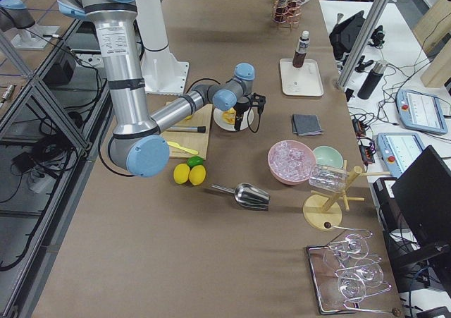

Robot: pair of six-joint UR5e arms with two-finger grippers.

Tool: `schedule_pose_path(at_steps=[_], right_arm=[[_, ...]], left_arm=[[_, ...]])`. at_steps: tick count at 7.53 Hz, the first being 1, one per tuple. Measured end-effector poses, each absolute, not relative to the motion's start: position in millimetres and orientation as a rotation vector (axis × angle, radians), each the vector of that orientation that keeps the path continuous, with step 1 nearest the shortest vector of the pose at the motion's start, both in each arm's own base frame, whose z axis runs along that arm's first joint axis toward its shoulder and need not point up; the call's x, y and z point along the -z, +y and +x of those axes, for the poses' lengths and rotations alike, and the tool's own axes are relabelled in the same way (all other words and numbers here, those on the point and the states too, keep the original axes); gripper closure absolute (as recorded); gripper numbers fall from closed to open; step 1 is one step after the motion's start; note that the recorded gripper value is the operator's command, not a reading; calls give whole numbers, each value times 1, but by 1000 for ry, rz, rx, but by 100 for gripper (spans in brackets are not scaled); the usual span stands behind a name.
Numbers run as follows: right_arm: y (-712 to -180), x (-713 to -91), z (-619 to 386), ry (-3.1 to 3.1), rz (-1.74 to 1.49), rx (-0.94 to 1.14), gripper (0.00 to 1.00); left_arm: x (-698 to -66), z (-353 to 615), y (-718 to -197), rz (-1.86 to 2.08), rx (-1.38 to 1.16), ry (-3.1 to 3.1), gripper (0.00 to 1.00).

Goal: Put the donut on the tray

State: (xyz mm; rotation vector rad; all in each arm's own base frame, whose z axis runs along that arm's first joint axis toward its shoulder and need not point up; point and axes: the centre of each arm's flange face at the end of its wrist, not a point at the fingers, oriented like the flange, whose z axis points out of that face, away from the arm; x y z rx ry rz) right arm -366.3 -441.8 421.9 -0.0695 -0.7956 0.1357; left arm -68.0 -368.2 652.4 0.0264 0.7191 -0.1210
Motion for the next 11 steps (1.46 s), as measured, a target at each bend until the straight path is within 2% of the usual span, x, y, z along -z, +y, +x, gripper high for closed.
schedule_pose_path(at_steps=[3,4,6,8,9,11], right_arm=[[-439,-442,-382,-750,-74,-137,22],[-438,-446,-385,-744,-76,-134,32],[-436,-449,-390,-738,-81,-129,56],[-434,-449,-393,-740,-83,-123,94],[-433,-449,-394,-742,-83,-121,100],[-432,-448,-392,-748,-82,-118,100]], left_arm=[[-649,-68,-369,33,120,720,2],[-648,-68,-369,35,119,720,2],[-648,-69,-369,36,120,720,2],[-649,-69,-367,34,121,720,2],[-650,-69,-366,32,122,719,2],[-653,-69,-362,25,125,719,2]])
